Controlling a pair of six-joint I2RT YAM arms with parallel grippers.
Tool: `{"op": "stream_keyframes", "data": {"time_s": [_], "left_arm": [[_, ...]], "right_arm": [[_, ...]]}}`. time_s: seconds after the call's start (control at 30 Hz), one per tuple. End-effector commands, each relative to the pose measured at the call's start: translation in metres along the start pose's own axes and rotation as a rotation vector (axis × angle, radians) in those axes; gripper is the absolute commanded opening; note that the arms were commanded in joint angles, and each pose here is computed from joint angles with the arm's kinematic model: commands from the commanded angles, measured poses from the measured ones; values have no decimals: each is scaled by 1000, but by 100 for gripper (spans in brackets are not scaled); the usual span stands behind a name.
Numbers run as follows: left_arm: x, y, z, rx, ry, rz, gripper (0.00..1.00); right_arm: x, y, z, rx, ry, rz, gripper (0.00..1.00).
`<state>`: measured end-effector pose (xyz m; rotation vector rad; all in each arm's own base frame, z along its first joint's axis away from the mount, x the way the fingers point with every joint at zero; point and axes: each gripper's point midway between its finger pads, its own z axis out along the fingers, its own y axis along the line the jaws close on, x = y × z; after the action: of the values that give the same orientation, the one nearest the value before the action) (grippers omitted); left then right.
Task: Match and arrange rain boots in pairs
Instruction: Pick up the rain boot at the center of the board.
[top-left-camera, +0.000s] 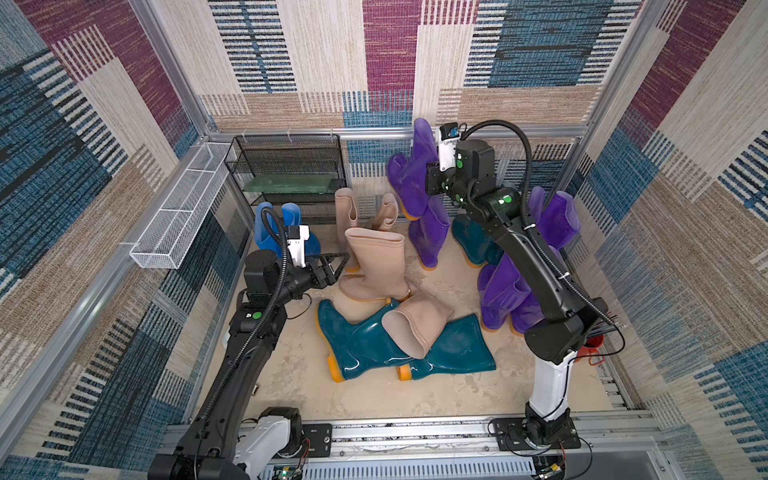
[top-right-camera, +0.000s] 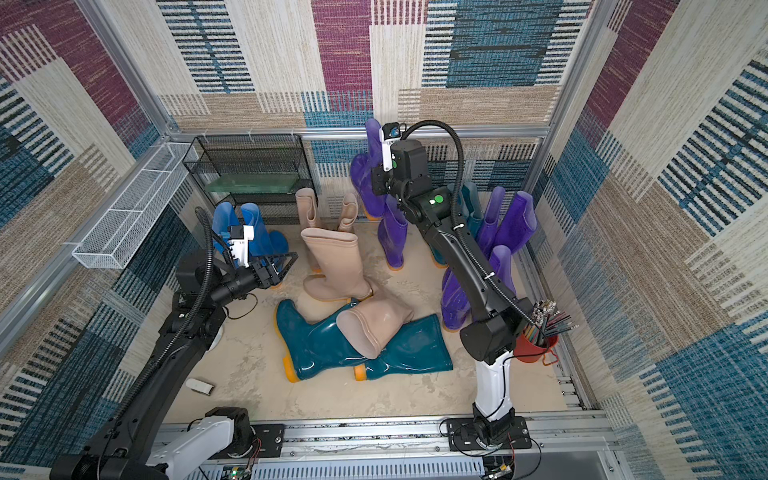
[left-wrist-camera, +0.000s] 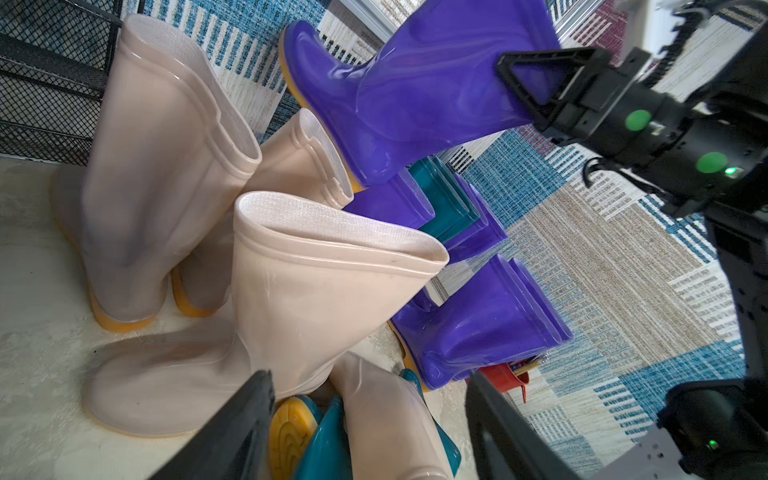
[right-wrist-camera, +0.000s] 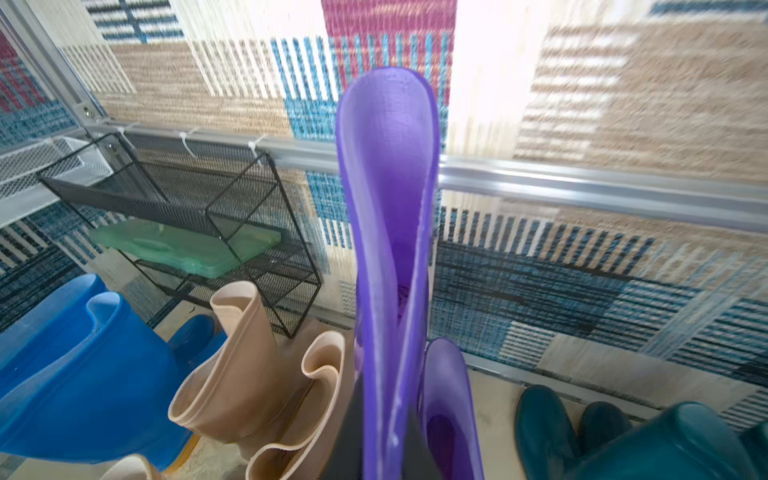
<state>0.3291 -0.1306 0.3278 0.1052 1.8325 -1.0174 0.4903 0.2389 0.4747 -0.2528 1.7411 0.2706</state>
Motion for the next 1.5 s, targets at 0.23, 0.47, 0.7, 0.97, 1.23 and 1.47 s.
{"op": "stream_keyframes", "data": {"time_s": [0.23, 0.47, 0.7, 0.97, 1.23, 1.47], "left_arm": [[-4, -2, 0, 10, -15, 50, 75], [-4, -3, 1, 20, -15, 43, 75], [-2, -2, 4, 27, -3, 29, 75], [-1, 0, 5, 27, 0, 23, 75], [0, 0, 6, 34, 7, 20, 75], [-16, -73, -8, 83, 42, 221, 72]], "right_arm": [[-85, -51, -70, 150, -251, 8, 0], [-74, -74, -82, 166, -203, -91, 0], [-48, -93, -79, 200, -122, -172, 0], [-55, -107, -106, 240, -165, -194, 0], [-71, -75, -133, 84, -233, -289, 0], [-80, -49, -151, 1, -244, -226, 0]]}}
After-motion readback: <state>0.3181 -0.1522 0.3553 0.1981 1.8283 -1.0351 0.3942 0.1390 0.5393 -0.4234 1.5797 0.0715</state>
